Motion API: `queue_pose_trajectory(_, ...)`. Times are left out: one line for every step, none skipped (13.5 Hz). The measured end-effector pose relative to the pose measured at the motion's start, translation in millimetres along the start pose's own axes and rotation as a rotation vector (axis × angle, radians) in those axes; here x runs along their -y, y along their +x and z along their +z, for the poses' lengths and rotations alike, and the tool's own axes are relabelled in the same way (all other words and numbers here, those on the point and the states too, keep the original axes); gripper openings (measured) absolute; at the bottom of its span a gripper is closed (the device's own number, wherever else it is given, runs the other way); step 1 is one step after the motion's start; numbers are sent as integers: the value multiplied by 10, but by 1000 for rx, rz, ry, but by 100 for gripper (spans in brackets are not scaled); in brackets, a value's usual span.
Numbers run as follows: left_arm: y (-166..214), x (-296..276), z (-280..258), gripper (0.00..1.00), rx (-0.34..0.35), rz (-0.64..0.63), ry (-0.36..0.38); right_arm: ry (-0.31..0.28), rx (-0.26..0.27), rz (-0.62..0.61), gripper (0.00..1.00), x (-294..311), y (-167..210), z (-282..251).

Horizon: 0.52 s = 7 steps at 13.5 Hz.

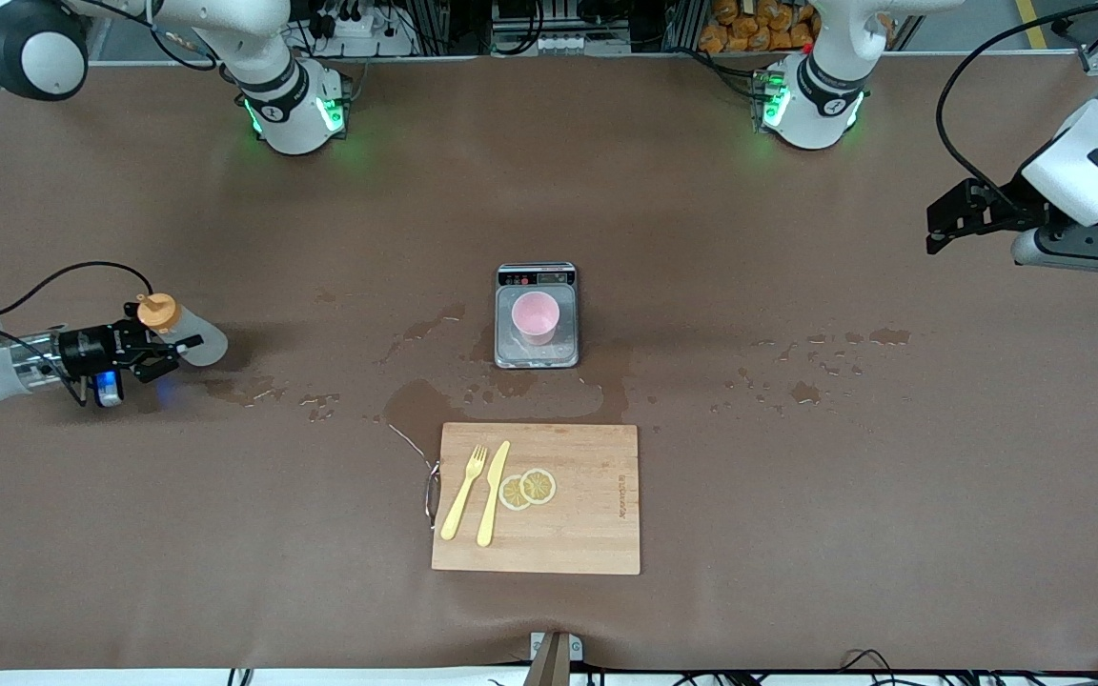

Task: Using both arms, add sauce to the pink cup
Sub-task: 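Lower the bottle onto the table and open the right gripper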

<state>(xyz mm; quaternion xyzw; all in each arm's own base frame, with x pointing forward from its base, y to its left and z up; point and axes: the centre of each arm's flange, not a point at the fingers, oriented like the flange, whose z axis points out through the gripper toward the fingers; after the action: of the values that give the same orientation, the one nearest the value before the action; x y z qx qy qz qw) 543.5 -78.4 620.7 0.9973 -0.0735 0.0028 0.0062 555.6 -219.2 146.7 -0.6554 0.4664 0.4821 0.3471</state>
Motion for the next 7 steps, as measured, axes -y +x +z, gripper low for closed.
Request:
queue_pose_trajectory(0,0,0,100,0,0,0,12,-18,8,37,-35,141,6)
queue_pose_trajectory(0,0,0,100,0,0,0,18,-29,13,37,-52,233,22)
queue_pose_trajectory(0,0,0,100,0,0,0,19,-30,18,37,-60,290,46)
queue_pose_trajectory(0,-1,0,100,0,0,0,18,-25,20,37,-63,314,66)
queue_pose_trajectory(0,-2,0,100,0,0,0,18,-26,20,37,-60,312,65)
queue_pose_trajectory(0,-2,1,100,0,0,0,18,-26,20,37,-60,312,65)
queue_pose_trajectory(0,-3,1,100,0,0,0,17,-26,20,37,-59,313,66)
